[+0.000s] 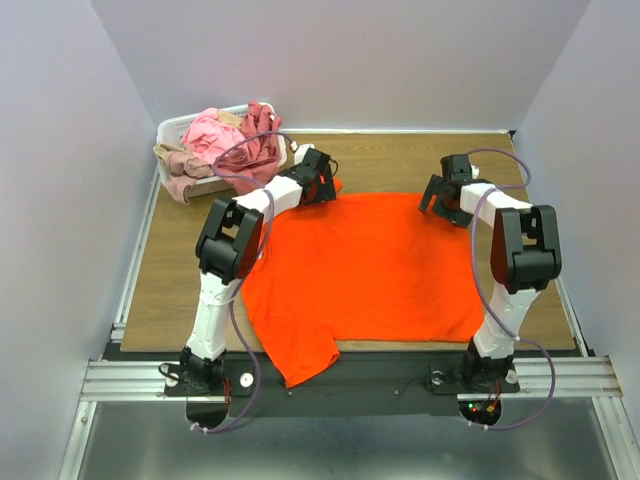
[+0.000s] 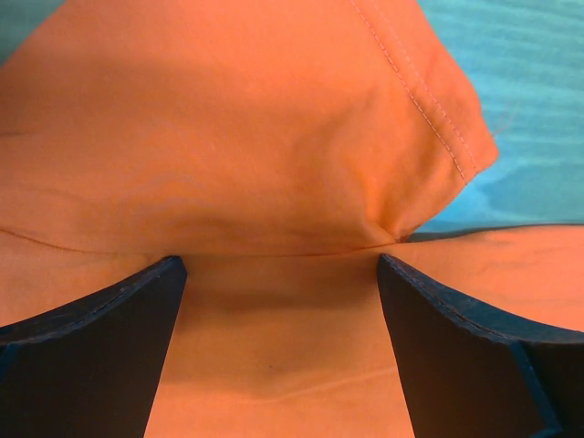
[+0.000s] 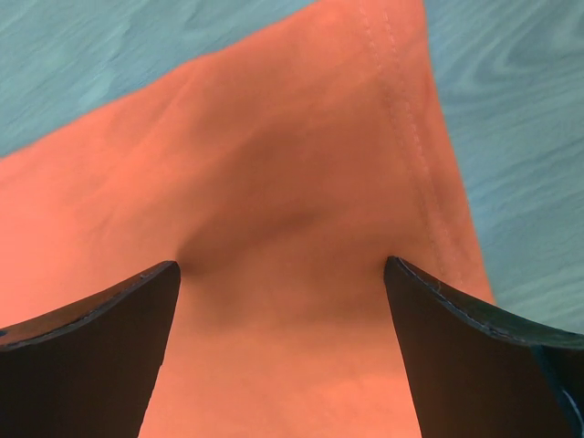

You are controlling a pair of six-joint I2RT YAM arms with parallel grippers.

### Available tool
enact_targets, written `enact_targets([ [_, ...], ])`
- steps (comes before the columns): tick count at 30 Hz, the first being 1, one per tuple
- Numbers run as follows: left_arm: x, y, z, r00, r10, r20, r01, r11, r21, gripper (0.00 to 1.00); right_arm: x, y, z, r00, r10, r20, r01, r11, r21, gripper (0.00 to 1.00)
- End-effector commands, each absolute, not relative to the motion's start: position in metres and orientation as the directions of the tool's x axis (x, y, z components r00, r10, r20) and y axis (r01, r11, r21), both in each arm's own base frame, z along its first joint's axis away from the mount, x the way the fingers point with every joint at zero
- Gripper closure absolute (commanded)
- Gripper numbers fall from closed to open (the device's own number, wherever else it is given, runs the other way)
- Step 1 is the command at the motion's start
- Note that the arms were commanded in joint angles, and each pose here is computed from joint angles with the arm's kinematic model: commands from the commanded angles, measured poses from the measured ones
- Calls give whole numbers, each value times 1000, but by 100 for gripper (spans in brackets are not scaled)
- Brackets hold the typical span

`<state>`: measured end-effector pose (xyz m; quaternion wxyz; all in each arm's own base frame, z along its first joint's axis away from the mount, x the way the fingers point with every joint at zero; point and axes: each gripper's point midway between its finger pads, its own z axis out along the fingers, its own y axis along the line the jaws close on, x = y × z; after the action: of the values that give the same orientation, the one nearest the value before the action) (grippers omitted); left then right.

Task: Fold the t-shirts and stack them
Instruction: Flatten the tshirt out

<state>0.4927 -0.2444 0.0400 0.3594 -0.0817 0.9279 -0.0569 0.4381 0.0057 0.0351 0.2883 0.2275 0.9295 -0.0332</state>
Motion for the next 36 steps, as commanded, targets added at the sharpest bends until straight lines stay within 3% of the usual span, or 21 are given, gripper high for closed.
enact_targets([
  [1, 511, -253, 34, -747, -152, -648, -56, 985, -166, 2, 462, -14, 37, -684, 393, -615, 492, 870, 9, 0],
  [11, 542, -273, 33, -745, -119, -657, 17, 980, -197, 2, 511, -30, 30, -658, 418, -627, 502, 863, 48, 0],
  [18, 573, -285, 69, -689, -136, -711, 64, 967, -248, 2, 532, -37, 60, -606, 400, -688, 507, 860, 53, 0],
  [23, 564, -297, 111, -668, -137, -731, 120, 950, -288, 2, 524, -30, 97, -585, 397, -707, 475, 874, 98, 0],
  [30, 483, -306, 212, -593, -159, -790, 149, 942, -301, 2, 469, -23, 167, -516, 447, -731, 472, 860, 192, 0],
  [33, 407, -298, 203, -633, -203, -747, 90, 939, -332, 2, 419, -24, 174, -495, 491, -717, 514, 831, 214, 0],
  [34, 384, -291, 230, -606, -253, -754, 90, 920, -381, 2, 399, -23, 158, -521, 503, -690, 528, 825, 202, 0],
  [36, 337, -297, 220, -646, -331, -688, 44, 883, -466, 2, 370, -19, 172, -495, 528, -690, 524, 815, 248, 0],
])
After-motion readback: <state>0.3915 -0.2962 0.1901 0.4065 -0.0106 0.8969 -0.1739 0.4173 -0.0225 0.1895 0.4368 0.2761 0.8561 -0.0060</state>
